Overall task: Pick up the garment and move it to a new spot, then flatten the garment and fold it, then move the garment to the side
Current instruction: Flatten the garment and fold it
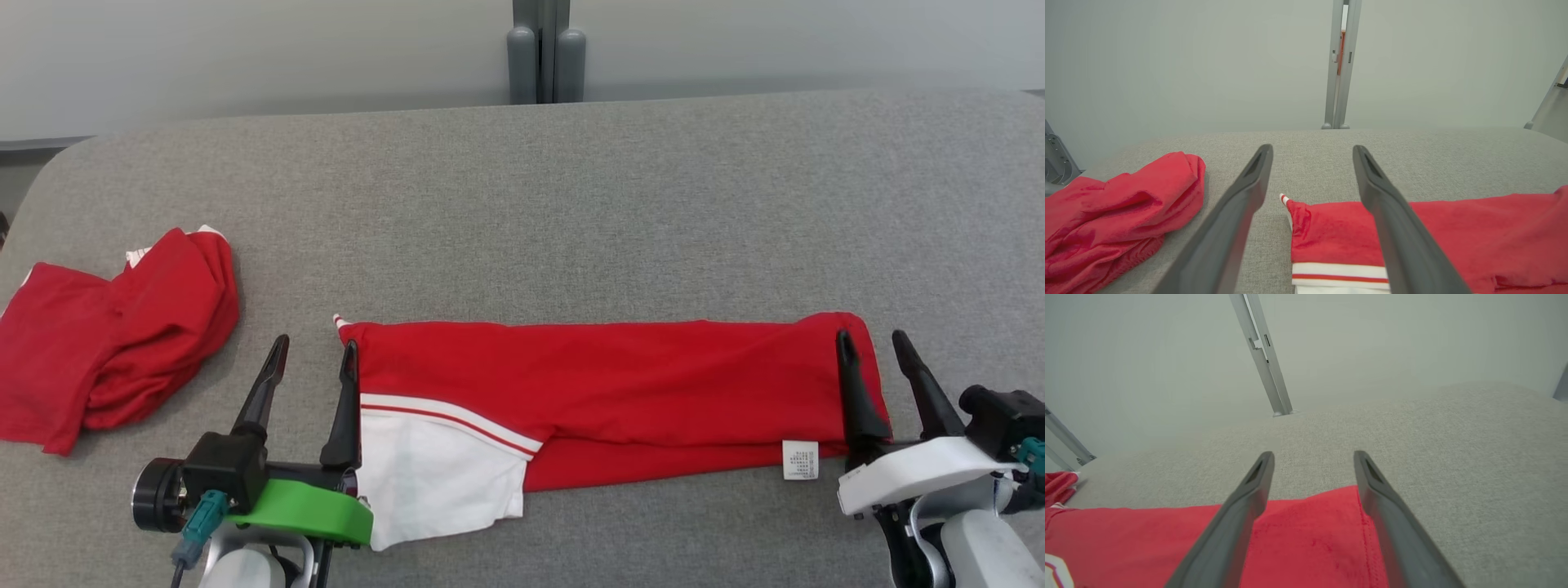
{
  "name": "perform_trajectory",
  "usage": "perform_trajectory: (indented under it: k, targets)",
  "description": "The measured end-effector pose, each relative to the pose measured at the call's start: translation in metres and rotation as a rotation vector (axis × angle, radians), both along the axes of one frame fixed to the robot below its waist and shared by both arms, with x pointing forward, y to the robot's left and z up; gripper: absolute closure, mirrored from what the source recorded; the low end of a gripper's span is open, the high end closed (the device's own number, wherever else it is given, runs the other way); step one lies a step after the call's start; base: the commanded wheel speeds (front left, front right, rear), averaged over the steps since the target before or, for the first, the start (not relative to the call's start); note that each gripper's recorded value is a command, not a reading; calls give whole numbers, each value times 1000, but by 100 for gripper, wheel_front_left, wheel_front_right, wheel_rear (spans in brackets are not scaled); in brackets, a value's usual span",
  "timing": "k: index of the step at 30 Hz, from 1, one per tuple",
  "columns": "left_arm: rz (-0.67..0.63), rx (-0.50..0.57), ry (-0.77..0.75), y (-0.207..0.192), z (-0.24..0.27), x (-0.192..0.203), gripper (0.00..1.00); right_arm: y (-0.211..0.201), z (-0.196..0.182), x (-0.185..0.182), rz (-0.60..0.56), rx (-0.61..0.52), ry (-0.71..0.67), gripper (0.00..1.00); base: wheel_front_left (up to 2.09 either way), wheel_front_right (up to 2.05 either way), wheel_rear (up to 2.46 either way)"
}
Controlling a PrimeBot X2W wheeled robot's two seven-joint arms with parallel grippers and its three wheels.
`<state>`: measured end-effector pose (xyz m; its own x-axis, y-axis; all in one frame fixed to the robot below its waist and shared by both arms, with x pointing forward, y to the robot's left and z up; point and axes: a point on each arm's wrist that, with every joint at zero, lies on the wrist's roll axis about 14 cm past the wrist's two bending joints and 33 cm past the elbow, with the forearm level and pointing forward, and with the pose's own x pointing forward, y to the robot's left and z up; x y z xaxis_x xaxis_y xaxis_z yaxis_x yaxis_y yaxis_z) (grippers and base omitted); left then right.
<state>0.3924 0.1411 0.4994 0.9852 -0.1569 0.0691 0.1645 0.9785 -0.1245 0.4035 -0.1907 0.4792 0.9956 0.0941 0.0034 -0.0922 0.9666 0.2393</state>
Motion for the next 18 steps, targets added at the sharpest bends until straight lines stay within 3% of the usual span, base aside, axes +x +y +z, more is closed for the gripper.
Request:
perform_trajectory:
  k: [8, 18]
  targets:
    - [-1, 20, 11, 1, -5, 1, 0, -23, -60, -12, -110, 7, 190, 0, 0, 0, 0]
    - [-12, 46, 23, 0, -11, 9, 0, -23, -95, -10, -149, 36, 303, 0, 0, 0, 0]
